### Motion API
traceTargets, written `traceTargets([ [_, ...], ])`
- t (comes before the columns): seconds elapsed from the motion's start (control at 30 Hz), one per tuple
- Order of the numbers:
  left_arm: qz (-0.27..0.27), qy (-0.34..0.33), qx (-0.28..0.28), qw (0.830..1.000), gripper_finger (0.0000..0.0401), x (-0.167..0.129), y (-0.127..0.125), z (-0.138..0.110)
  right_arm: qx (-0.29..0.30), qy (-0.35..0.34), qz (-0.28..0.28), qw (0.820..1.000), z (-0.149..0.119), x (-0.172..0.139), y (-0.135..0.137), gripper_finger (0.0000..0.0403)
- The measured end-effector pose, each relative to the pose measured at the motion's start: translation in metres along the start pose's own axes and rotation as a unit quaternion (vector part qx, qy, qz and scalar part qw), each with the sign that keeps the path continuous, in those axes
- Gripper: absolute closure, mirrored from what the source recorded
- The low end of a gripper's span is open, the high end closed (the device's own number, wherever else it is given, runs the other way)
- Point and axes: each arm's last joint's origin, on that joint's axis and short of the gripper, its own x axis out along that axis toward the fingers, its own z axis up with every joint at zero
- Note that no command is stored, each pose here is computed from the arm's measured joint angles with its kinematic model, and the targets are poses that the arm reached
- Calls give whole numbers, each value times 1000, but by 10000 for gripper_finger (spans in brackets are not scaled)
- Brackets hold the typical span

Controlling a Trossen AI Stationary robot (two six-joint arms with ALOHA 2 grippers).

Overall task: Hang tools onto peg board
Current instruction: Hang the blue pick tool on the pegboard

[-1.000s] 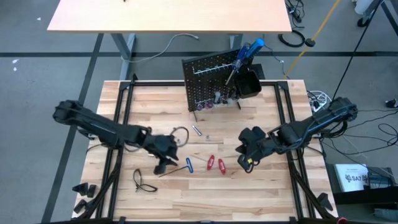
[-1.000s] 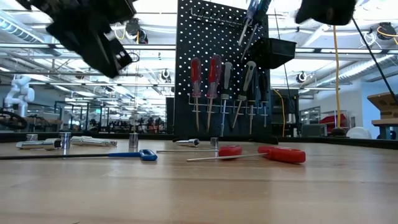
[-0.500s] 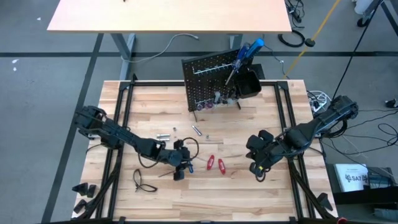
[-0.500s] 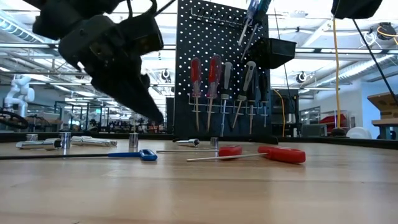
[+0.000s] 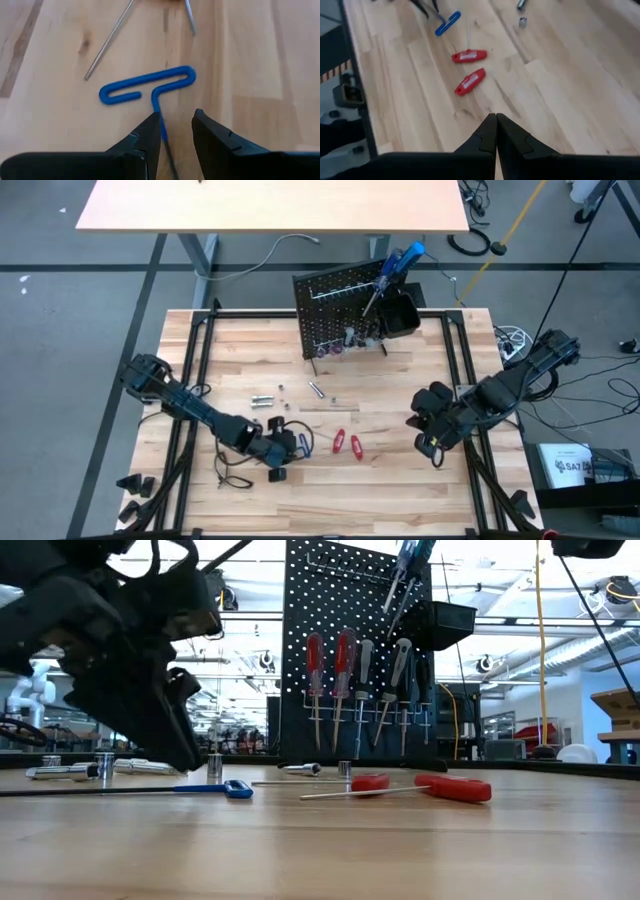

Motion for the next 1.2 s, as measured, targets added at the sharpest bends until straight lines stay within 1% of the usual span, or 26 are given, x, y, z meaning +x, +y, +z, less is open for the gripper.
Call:
traceTargets([
  [0.2, 15, -6, 0, 1000, 288, 1, 1, 0, -2, -7, -5, 1000, 1, 0, 0, 403],
  [0.37, 19, 18, 7, 1000, 288, 13, 1, -8, 3, -8, -9, 1000, 2, 1, -2, 403],
  [0.53, 31, 28, -14, 999, 292, 22, 1, -13, 10, -9, -10, 1000, 3, 1, -2, 403],
  [0.63, 32, 29, -13, 999, 322, 23, 1, -14, 10, -8, -10, 1000, 3, 1, -2, 403],
  [0.73, 34, 33, -14, 999, 374, 23, 2, -14, 10, -8, -10, 1000, 3, 1, -2, 403],
  [0.77, 36, 35, -14, 999, 386, 23, 2, -15, 9, -8, -10, 1000, 3, 1, -2, 403],
  [0.9, 39, 40, -33, 998, 394, 26, 6, -14, 7, -10, -12, 1000, 3, 1, -2, 403],
  [1.0, 30, 23, -30, 999, 398, 16, 6, -4, 3, -9, -11, 1000, 3, 1, -2, 403],
  [1.07, 29, 12, -8, 999, 400, 6, 6, 3, 5, -9, -11, 1000, 3, 1, -2, 403],
  [1.13, 17, -23, -1, 1000, 400, -8, 4, 17, 6, -9, -11, 1000, 3, 1, -2, 403],
  [1.2, 7, -55, -8, 998, 401, -22, 3, 27, 3, -10, -9, 1000, 3, 1, -2, 403],
])
